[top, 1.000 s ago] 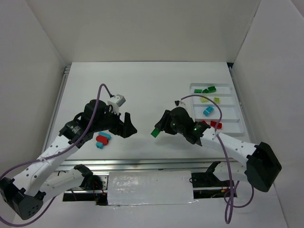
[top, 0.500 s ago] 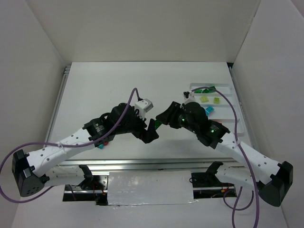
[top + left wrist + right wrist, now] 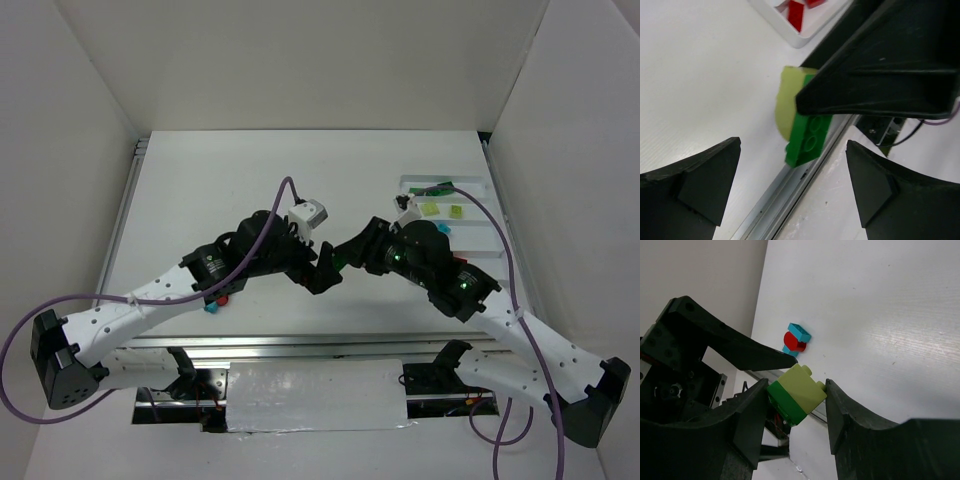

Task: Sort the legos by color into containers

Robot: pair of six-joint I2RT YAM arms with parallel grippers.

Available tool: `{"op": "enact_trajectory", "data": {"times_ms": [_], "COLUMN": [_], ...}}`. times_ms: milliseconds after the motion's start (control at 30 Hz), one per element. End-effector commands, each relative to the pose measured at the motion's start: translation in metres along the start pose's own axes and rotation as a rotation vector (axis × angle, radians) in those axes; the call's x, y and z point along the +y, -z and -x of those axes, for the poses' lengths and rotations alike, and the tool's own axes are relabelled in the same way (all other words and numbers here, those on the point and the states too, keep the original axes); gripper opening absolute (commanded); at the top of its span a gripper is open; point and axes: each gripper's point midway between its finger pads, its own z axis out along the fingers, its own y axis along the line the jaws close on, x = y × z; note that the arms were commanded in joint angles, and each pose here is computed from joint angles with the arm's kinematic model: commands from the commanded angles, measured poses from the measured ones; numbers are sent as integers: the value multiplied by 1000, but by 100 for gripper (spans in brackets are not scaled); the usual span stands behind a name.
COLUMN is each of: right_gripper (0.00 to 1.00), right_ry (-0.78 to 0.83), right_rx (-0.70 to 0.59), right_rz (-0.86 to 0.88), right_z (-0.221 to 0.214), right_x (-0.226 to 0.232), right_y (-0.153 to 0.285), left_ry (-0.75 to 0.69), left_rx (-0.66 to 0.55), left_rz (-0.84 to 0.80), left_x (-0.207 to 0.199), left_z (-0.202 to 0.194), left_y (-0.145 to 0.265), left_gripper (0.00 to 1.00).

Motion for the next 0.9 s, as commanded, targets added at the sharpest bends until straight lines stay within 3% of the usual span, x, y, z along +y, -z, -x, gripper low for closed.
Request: {"op": "enact_trajectory", "data": {"times_ms": [0, 133, 333, 467, 633, 733, 767, 800, 867], "right_gripper": [0, 0, 0, 0, 0, 0, 0, 0, 0], "right_ry": [1, 7, 28, 46, 62, 59, 57, 57, 53], "right_rx": [14, 12, 64, 84, 85, 85, 89, 88, 96], "right_rz": [54, 95, 187, 247, 310, 323, 333, 351, 361], "right_z": [-1, 0, -9, -13, -13, -14, -15, -15, -17], "right_x": [10, 18, 33, 42, 53, 54, 55, 58, 59], "right_y": [1, 4, 9, 14, 22, 22, 23, 24, 25], "left_ry": [-40, -48, -53, -61, -77, -80, -80, -78, -73], "left_rx": [-73, -62, -61, -50, -55, -54, -52, -50, -49], "left_rz": [-172, -261, -344, -372, -419, -423, -422, -422, -409], "left_x": [-34, -48, -60, -64, -72, -72, -71, -71, -68], "left_z": [25, 23, 19, 17, 16, 15, 14, 13, 12], "left_y": [3, 0, -1, -1, 3, 3, 3, 3, 1], "left_gripper": [99, 94, 99, 96, 78, 75, 71, 61, 52]}}
